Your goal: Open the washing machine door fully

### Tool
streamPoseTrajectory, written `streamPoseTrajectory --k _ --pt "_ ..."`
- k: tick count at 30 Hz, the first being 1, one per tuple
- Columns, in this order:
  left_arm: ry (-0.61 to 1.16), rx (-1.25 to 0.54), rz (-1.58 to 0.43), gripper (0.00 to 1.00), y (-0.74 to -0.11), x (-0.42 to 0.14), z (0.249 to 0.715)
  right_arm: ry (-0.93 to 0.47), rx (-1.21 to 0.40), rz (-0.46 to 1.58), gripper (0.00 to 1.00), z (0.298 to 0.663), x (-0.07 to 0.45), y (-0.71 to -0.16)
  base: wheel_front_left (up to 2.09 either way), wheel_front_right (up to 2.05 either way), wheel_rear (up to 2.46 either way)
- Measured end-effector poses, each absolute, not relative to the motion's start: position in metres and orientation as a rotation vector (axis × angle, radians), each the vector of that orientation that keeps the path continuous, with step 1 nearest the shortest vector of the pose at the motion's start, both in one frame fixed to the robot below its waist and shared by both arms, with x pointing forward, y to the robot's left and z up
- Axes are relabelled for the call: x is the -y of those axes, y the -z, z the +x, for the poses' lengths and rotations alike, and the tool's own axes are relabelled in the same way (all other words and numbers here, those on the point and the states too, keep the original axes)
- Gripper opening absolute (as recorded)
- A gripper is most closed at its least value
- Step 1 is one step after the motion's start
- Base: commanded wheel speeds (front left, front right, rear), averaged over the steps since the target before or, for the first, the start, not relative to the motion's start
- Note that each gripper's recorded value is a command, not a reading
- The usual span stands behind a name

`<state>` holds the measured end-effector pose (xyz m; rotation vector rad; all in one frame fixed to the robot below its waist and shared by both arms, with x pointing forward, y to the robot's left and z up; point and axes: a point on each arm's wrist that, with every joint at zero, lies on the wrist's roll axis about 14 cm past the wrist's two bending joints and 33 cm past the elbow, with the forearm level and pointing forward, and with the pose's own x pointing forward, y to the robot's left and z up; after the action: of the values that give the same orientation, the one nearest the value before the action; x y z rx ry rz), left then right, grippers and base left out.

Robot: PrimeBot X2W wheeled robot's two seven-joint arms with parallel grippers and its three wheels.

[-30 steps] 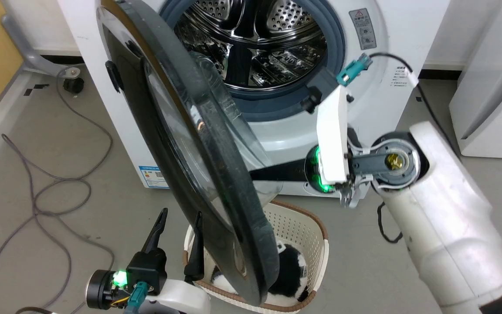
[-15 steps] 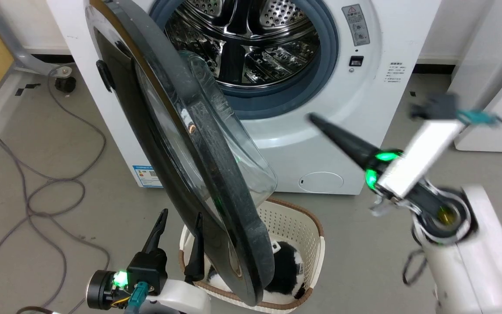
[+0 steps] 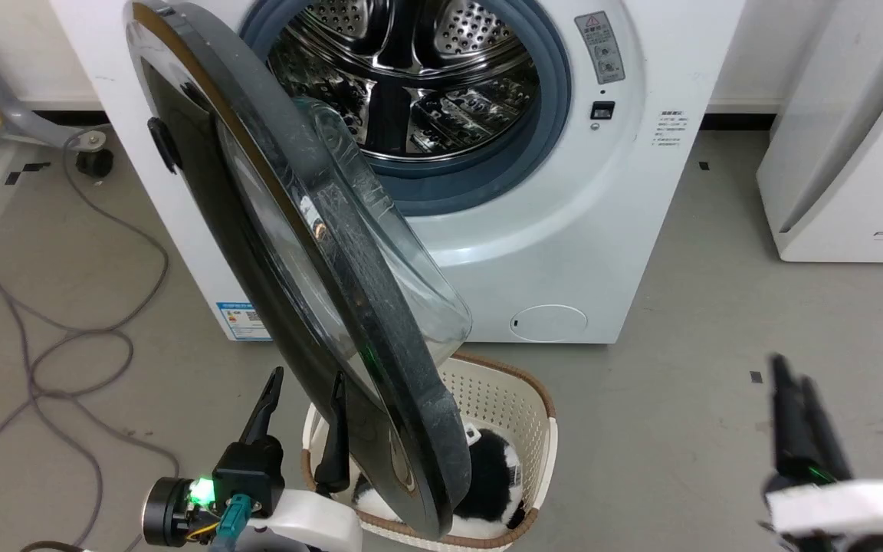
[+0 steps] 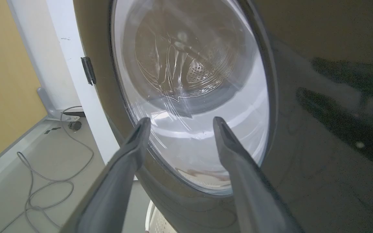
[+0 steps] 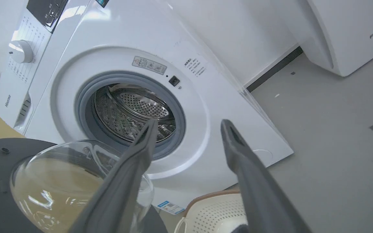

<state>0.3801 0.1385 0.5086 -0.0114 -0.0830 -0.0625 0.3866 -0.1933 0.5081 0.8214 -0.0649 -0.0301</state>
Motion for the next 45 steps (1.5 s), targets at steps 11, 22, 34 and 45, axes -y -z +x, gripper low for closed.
streamPoseTrajectory --k 11,22,34,45 --pt "0.067 0.075 -0.011 1.00 -0.506 -0.138 0.382 0.068 0.200 0.225 1.00 0.359 0.224 -0.542 0.00 0.00 0.00" --pt "0.063 0.063 -0.009 1.00 -0.502 -0.141 0.381 -0.055 0.100 0.061 1.00 0.352 0.186 -0.534 0.00 0.00 0.00" --pt "0.065 0.045 -0.008 0.00 -0.496 -0.142 0.379 -0.066 0.086 0.062 1.00 0.354 0.182 -0.534 0.00 0.00 0.00" --pt "0.037 0.132 -0.017 0.00 -0.524 -0.151 0.381 -0.070 0.085 0.065 1.00 0.355 0.181 -0.534 0.00 0.00 0.00"
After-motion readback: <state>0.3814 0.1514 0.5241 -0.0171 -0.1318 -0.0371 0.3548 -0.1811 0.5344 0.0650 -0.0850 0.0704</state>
